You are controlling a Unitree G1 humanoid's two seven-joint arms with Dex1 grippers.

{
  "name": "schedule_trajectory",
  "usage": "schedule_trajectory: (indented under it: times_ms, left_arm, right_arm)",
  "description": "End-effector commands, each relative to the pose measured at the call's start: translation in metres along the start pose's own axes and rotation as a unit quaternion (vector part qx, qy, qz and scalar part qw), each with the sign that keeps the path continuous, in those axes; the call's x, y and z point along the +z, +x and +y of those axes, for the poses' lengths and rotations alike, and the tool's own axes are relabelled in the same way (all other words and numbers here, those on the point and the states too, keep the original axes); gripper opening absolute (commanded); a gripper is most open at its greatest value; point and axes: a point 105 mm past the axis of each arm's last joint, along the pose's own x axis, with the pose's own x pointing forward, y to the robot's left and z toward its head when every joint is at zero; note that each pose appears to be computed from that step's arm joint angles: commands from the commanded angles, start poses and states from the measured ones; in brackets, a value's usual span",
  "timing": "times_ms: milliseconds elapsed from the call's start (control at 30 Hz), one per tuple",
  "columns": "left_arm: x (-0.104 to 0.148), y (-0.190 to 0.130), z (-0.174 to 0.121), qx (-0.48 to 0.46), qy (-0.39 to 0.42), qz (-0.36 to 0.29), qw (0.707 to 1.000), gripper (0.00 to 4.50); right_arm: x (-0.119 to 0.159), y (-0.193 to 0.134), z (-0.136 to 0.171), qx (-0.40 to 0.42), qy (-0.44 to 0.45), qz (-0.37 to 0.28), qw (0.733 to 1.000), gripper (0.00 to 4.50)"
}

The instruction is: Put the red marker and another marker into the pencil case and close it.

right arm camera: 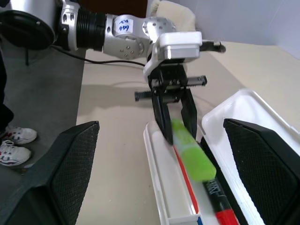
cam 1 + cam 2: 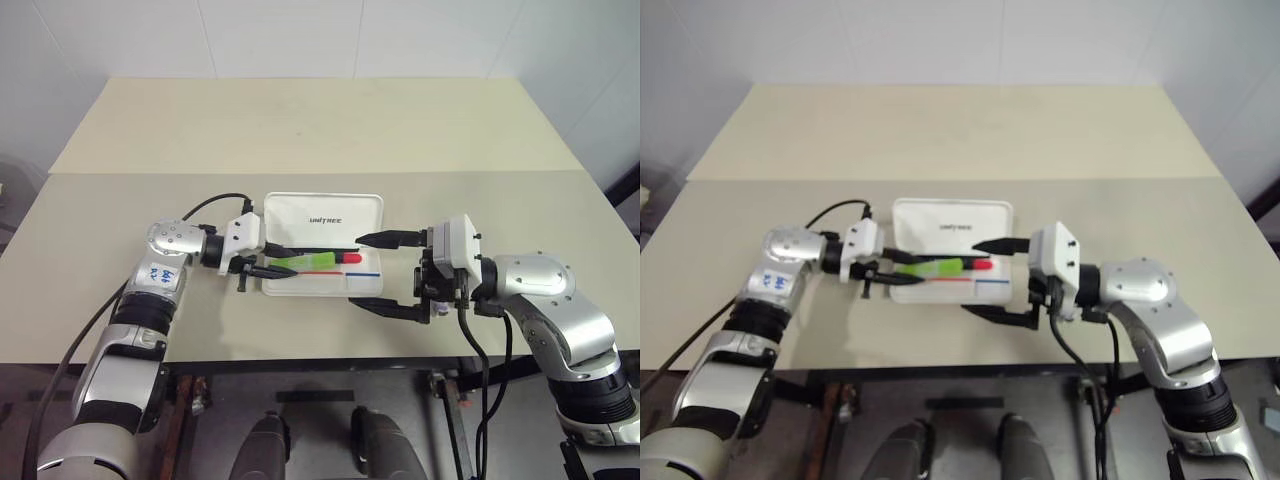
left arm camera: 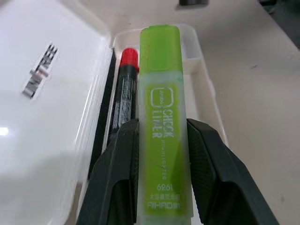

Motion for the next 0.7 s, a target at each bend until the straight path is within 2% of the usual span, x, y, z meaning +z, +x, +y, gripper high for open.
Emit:
schedule_trajectory:
  times_ms: [33,700]
  left_arm:
    - [-0.004,0.003,-0.003,-0.014,-0.010,0.010,1.000,1.06]
    - [-0.014,-0.005,-0.018,-0.044,-0.046,0.039,0.997,1.06]
  right_arm:
    - [0.012,-0.004,0.001,-0.014,-0.019,-0.012,1.000,4.50]
    - [0.015,-0.001,-0.003,-0.027,-0.027,-0.019,0.999,4.50]
